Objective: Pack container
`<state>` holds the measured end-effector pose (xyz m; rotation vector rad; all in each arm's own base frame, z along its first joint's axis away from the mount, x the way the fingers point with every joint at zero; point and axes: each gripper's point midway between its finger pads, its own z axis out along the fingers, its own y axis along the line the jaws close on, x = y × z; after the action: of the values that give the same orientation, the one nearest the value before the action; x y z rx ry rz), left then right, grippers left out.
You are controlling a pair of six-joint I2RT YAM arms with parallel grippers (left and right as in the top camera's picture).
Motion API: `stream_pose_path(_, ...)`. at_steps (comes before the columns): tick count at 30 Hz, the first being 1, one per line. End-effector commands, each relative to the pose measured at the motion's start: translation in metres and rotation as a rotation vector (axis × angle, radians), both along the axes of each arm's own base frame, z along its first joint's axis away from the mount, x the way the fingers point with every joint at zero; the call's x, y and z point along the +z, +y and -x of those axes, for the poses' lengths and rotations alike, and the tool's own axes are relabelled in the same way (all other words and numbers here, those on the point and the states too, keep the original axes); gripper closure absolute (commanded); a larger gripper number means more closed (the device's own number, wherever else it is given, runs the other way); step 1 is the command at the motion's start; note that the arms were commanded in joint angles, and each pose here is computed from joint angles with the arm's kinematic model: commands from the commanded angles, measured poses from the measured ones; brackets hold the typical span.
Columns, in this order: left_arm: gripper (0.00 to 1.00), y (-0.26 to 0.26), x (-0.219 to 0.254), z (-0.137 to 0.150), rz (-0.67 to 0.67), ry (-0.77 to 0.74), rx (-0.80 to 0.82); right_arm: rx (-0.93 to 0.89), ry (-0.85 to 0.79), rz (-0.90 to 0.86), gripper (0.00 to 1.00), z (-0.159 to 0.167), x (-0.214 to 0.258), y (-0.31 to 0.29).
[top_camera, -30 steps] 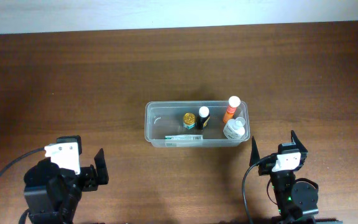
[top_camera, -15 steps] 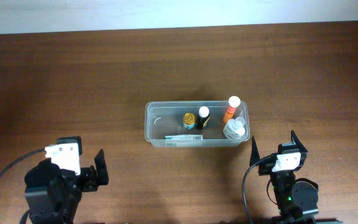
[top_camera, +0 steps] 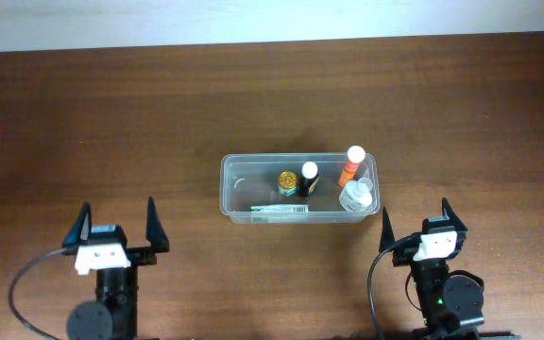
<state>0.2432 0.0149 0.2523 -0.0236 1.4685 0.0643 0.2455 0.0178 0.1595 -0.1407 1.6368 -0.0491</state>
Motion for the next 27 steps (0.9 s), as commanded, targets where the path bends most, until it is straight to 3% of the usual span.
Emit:
stream_pose_path(1,0.01,0.0,-0.013,0.001,0.002,-0.077,0.003,-0.001,0.0,0.006,0.02,0.0,-0.002,-0.001)
stream_pose_path(4,0.01,0.0,-0.029,0.0,0.002,-0.08,0.002,-0.001,0.0,0.006,0.02,0.0,-0.002,-0.001)
stream_pose_path(10,0.01,-0.01,-0.093,-0.003,0.015,0.17,-0.043,-0.001,0.0,0.006,0.02,0.0,-0.002,-0.001)
stream_pose_path(27,0.01,-0.017,-0.096,-0.003,0.013,0.182,-0.064,-0.001,0.001,0.006,0.02,0.0,-0.003,-0.001)
